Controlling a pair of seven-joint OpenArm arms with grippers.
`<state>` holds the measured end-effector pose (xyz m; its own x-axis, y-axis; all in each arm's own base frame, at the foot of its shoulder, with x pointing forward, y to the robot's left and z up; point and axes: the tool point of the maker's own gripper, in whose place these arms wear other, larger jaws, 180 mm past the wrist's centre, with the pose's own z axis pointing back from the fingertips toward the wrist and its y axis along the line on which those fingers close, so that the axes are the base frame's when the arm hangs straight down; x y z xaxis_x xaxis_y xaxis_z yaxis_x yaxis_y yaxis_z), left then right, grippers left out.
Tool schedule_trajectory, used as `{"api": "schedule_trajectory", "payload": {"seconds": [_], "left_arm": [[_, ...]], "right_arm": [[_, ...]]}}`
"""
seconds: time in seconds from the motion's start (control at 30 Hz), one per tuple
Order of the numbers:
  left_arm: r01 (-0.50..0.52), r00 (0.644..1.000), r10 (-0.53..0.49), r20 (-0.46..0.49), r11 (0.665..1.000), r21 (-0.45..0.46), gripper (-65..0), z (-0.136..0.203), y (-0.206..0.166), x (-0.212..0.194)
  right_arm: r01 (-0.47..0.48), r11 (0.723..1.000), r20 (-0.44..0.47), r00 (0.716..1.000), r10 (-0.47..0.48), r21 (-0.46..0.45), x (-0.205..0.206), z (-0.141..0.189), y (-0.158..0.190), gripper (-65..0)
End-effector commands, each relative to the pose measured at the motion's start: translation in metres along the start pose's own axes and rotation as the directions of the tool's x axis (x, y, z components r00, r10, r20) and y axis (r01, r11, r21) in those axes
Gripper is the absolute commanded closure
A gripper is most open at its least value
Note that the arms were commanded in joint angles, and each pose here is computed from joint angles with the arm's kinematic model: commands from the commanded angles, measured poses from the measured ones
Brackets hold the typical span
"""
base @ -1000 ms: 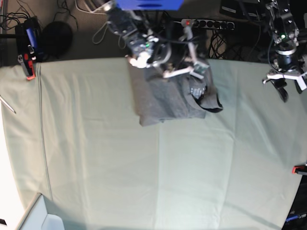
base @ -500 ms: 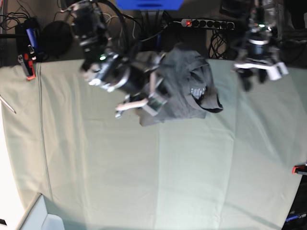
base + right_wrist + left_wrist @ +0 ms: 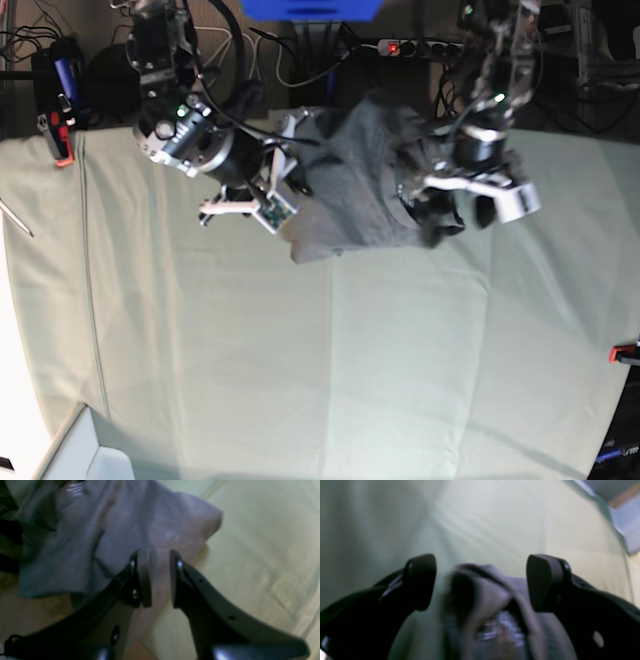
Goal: Layout the t-shirt on the table in an organized manner, then fold the t-shirt properly
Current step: 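Grasp the folded bundle's edge with the left gripper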
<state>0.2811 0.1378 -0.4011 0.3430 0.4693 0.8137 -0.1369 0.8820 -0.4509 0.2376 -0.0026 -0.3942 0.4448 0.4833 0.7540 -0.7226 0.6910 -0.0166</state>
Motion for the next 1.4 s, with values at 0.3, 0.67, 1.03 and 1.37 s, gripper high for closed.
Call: {"api": "schedule_trajectory", "payload": {"seconds": [0.3, 0.67, 1.03, 1.37], "left_arm": [[0.008, 1.000, -0.007, 0.005, 1.000, -0.021, -24.4, -0.028, -0.008, -0.001], [0.010, 0.999, -0.008, 0.049, 0.999, -0.040, 0.0, -0.043, -0.016, 0.019], [0.016, 0.997, -0.012, 0.081, 0.999, -0.050, -31.4, -0.012, -0.018, 0.030], [0.010, 0.999, -0.008, 0.051, 0.999, -0.032, -35.6, -0.003, -0.011, 0.016]], "right_arm": [[-0.026, 1.000, -0.012, 1.000, 0.026, -0.013, -0.001, 0.006, -0.009, -13.1], [-0.028, 1.000, -0.012, 1.000, 0.028, -0.014, 0.000, 0.006, -0.010, -13.1], [-0.042, 0.999, -0.017, 0.999, 0.042, -0.021, -0.001, 0.007, -0.015, -13.1], [-0.042, 0.999, -0.016, 0.999, 0.042, -0.021, -0.001, 0.007, -0.015, -13.1]]}}
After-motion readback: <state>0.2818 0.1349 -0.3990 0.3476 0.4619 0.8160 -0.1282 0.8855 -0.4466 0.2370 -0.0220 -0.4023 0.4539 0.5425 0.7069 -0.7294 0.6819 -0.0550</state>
